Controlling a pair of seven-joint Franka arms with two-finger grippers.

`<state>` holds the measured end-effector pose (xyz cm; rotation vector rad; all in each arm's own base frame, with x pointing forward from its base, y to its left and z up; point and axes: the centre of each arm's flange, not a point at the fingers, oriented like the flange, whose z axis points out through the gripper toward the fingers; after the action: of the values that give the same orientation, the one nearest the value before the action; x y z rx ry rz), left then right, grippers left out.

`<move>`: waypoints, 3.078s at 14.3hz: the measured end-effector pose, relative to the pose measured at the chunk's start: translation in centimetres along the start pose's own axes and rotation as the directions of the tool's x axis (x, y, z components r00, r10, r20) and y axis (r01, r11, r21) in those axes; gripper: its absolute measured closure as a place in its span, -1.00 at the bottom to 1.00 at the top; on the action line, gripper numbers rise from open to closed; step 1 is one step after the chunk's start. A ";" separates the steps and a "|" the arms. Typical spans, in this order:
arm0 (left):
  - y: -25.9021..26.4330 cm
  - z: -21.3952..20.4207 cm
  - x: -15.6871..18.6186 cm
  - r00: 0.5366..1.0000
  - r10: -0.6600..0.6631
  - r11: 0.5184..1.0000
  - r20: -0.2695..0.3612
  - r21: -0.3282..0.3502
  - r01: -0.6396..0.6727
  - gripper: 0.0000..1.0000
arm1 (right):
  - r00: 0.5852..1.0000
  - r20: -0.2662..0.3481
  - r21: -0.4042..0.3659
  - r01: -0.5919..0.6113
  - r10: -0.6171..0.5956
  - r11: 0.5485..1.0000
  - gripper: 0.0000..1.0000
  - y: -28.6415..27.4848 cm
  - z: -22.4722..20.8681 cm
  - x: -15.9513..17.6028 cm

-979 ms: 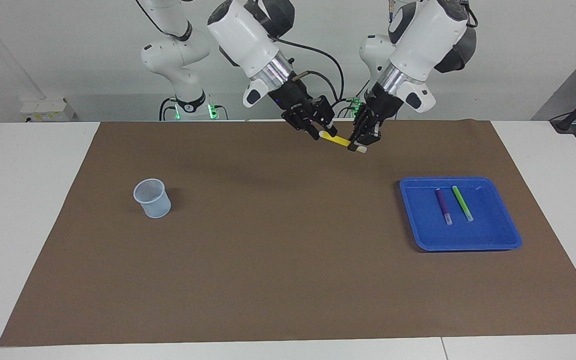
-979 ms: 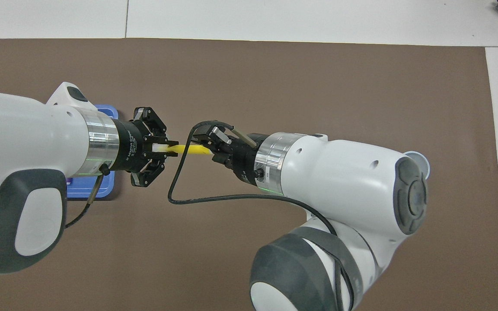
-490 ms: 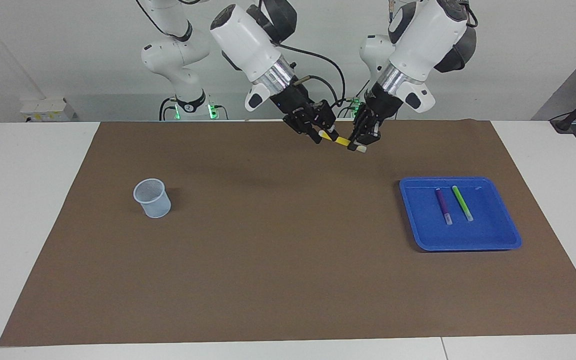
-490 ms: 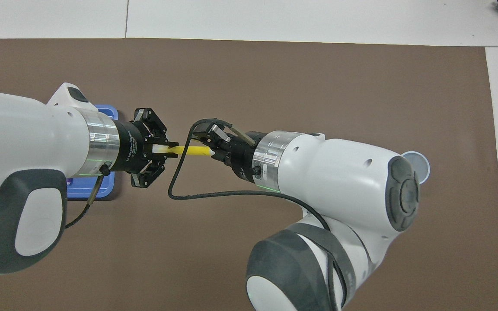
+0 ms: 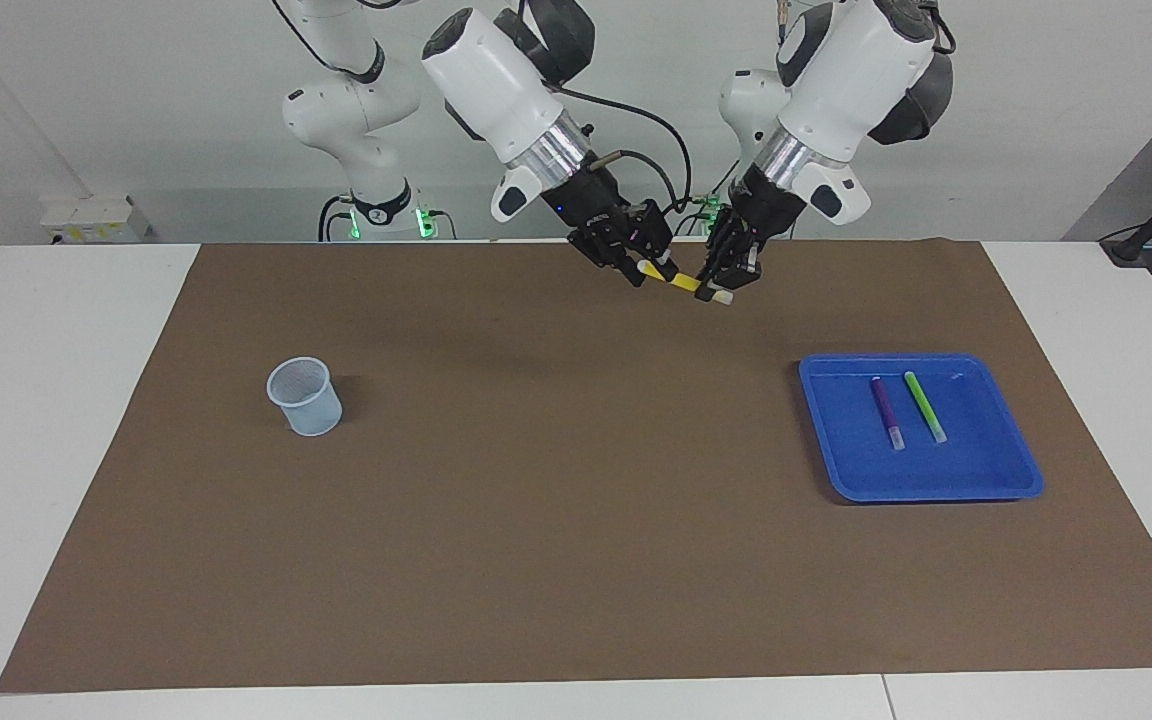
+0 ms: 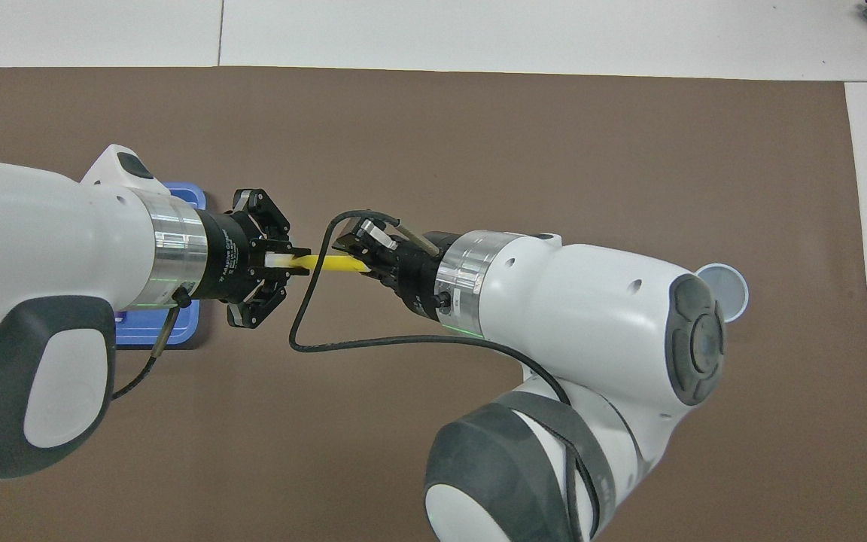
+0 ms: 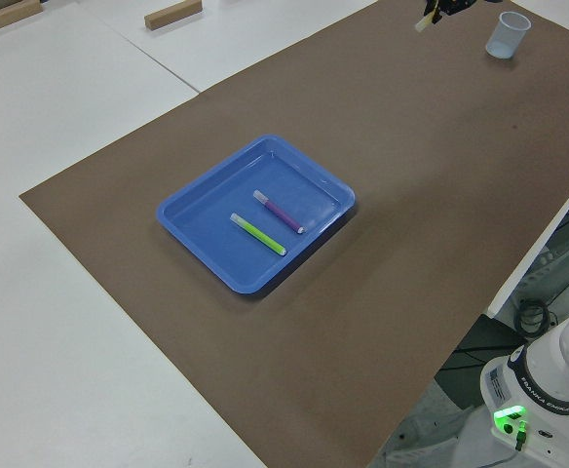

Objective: Transfer and insert pens with both arms

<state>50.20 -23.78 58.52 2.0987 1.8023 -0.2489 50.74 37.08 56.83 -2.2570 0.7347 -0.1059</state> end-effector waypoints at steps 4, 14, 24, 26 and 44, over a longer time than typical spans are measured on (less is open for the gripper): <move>0.0 0.0 0.0 1.000 -0.004 1.000 0.000 -0.001 0.004 0.66 | 1.000 0.000 0.000 0.000 0.000 1.000 0.29 0.0 0.0 0.0; -0.1 -0.2 0.0 1.000 -0.021 1.000 0.004 -0.003 0.021 0.66 | 1.000 0.014 0.007 -0.004 0.004 1.000 0.05 -0.2 0.2 -0.7; -0.1 -0.2 -0.1 1.000 -0.020 1.000 0.004 -0.002 0.020 0.66 | 1.000 0.027 0.008 0.001 -0.001 1.000 0.00 -0.3 0.5 -1.6; -0.1 -0.3 -0.1 1.000 -0.019 1.000 0.004 -0.003 0.019 0.66 | 1.000 0.026 0.008 0.002 -0.002 1.000 0.00 -0.3 0.5 -1.4; -0.2 -0.3 -0.2 1.000 -0.024 1.000 0.009 -0.004 0.024 0.41 | 1.000 0.018 0.015 -0.003 0.002 1.000 0.57 -0.3 0.3 -0.9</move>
<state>49.97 -23.81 58.87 2.0708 1.8228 -0.2597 50.24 37.86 56.94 -2.2398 0.7249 -0.0894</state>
